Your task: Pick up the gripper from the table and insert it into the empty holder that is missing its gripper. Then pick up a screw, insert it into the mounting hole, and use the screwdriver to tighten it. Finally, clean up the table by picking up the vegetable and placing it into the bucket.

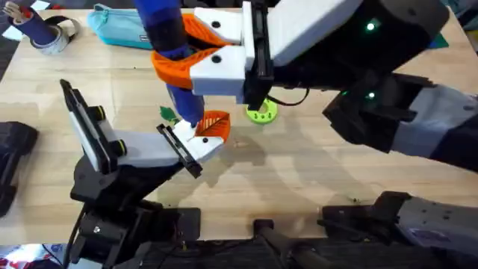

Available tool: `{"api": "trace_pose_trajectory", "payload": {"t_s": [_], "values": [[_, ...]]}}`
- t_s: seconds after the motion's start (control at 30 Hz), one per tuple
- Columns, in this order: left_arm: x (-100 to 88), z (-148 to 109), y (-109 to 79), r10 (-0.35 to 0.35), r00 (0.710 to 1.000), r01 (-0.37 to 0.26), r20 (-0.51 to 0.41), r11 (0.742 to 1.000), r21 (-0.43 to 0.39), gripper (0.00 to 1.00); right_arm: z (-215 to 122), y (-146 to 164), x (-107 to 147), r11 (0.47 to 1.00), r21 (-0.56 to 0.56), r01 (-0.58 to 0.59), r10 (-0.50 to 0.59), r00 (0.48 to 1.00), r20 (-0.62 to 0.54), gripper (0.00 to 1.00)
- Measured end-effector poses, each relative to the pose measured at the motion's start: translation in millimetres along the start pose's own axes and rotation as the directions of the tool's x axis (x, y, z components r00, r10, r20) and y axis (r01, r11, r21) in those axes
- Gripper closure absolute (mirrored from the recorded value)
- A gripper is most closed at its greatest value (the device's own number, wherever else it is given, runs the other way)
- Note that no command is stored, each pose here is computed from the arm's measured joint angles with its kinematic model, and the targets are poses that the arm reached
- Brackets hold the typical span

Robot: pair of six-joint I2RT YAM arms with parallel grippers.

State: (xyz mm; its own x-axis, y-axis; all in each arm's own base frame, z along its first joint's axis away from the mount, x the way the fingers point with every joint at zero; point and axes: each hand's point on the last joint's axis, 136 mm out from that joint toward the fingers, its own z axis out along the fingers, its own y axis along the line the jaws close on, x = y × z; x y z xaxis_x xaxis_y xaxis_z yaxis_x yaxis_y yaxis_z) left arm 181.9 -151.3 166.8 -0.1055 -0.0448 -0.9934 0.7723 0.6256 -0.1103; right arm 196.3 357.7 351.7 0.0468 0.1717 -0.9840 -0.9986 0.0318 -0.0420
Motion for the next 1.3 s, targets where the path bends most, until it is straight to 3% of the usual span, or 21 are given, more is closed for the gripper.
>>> {"api": "trace_pose_trajectory", "payload": {"t_s": [0.2,0.77,1.3], "values": [[0.0,0,0.0,0.000,1.000,0.000,0.000,1.000,0.000,0.990,0,3,-11,0.999,-0.012,0.032,-0.031,0.999,0.041,0.924],[0.0,0,0.0,0.000,1.000,0.000,0.000,1.000,0.000,0.990,0,2,-1,1.000,-0.013,-0.005,0.005,1.000,0.006,0.925],[0.1,0,0.0,0.000,1.000,0.000,0.000,1.000,0.000,0.990,-1,5,-14,1.000,-0.020,0.018,-0.017,0.998,0.052,0.925]]}}
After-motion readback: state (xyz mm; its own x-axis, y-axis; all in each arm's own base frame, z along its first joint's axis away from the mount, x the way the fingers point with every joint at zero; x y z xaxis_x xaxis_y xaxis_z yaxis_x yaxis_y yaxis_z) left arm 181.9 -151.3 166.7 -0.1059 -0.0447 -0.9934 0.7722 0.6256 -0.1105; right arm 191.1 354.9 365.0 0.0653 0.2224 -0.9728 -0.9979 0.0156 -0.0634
